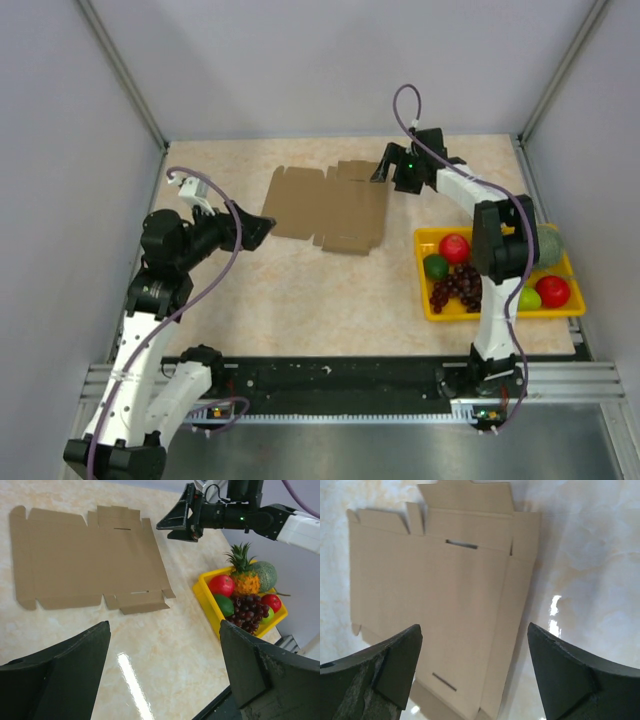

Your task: Fold the paper box

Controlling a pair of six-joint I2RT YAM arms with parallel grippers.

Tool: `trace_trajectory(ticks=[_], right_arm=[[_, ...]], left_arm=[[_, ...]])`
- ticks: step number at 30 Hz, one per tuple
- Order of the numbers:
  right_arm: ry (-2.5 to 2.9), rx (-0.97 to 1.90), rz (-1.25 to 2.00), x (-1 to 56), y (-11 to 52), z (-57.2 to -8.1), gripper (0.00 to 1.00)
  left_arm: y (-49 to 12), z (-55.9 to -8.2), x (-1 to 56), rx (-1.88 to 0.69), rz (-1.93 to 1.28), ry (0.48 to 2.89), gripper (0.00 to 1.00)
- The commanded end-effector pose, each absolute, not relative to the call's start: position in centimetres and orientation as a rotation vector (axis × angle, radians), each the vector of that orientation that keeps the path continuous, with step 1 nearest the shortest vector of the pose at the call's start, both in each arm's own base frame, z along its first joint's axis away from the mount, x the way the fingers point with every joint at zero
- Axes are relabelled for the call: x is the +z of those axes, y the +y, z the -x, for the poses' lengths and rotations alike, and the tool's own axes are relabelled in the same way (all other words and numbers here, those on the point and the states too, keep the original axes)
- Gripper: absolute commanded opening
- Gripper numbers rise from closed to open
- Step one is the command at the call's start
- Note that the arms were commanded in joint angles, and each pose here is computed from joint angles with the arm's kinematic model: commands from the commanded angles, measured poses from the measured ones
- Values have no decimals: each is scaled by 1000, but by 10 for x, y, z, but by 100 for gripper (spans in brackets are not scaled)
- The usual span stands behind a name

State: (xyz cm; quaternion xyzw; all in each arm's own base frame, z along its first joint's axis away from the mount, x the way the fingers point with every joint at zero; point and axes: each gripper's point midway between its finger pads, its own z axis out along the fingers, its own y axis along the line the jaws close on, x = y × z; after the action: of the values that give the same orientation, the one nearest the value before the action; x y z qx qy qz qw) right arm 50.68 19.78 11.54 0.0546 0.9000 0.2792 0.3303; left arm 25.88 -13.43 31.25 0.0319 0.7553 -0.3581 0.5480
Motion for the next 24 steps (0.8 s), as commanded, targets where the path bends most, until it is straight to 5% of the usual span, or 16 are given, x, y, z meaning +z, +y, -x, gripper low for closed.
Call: trace_trajectory(ticks=[1, 15, 20, 23, 24], right_arm=[[2318, 676, -137, 115, 196, -531, 83], [2364, 817, -133, 56, 206, -543, 56], [2270, 931, -89, 64, 218, -536, 40], [2212, 984, -46, 76, 224, -536, 18], [2206, 985, -24, 75, 223, -533, 0]], left_arm=[[-146, -257, 323, -929, -109, 1744, 94], [-151, -255, 325, -950, -131, 1738, 92], [-155, -257, 318, -955, -153, 1758, 83], [-159, -256, 317, -966, -166, 1765, 83], [-162, -256, 317, -971, -181, 1768, 80]])
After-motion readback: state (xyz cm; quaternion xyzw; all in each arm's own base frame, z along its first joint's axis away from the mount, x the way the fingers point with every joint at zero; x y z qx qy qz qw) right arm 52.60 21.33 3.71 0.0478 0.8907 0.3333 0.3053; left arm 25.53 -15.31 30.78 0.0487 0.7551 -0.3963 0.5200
